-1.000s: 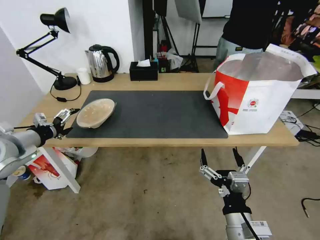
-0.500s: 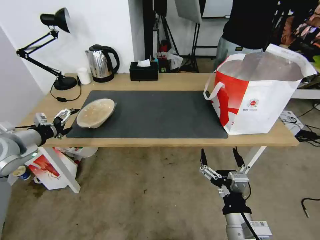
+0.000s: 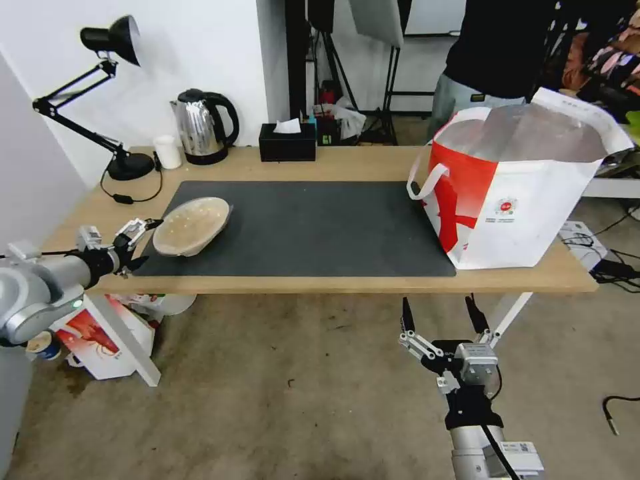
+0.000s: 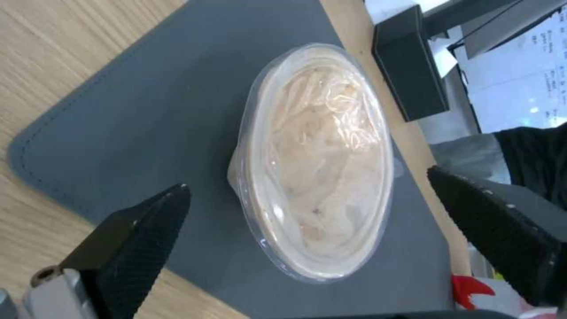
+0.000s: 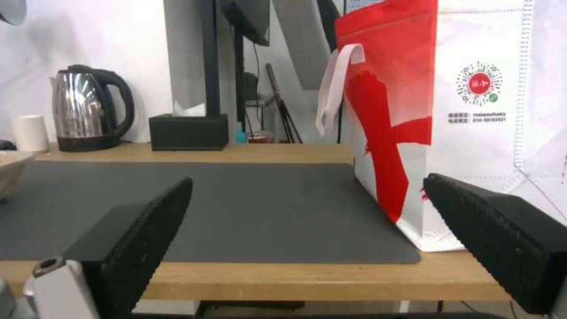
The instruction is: Pick up the trash from the table and place it into the takeout bag.
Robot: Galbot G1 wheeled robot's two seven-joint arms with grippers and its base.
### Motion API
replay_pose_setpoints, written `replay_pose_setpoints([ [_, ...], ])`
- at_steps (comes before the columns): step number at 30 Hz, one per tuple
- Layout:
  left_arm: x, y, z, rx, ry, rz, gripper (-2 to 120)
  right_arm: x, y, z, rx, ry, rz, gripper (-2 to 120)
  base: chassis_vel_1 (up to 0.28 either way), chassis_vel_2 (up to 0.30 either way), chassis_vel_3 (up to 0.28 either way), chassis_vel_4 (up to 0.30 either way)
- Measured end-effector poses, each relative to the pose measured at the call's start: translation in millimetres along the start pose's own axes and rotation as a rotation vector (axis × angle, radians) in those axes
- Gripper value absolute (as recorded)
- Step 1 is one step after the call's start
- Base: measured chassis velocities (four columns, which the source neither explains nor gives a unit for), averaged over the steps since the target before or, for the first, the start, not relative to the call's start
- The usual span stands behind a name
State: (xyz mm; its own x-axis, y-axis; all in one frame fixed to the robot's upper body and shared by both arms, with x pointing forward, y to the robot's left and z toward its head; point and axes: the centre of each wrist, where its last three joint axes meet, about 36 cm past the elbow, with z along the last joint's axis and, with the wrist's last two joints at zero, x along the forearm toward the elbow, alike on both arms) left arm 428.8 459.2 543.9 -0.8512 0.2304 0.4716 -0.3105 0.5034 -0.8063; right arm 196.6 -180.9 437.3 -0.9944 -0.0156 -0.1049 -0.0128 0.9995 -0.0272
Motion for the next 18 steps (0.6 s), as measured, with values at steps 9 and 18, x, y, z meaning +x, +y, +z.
replay_pose_setpoints([
  [9, -6, 0.1, -4.6, -0.002, 0.003, -0.01, 100, 0, 0, 0, 0.0, 0.0, 0.0, 100, 0.0, 0.0, 0.0, 0.0],
  [18, -11, 0.0, -4.0, 0.002, 0.013, -0.01, 100, 0, 0, 0, 0.0, 0.0, 0.0, 100, 0.0, 0.0, 0.0, 0.0],
])
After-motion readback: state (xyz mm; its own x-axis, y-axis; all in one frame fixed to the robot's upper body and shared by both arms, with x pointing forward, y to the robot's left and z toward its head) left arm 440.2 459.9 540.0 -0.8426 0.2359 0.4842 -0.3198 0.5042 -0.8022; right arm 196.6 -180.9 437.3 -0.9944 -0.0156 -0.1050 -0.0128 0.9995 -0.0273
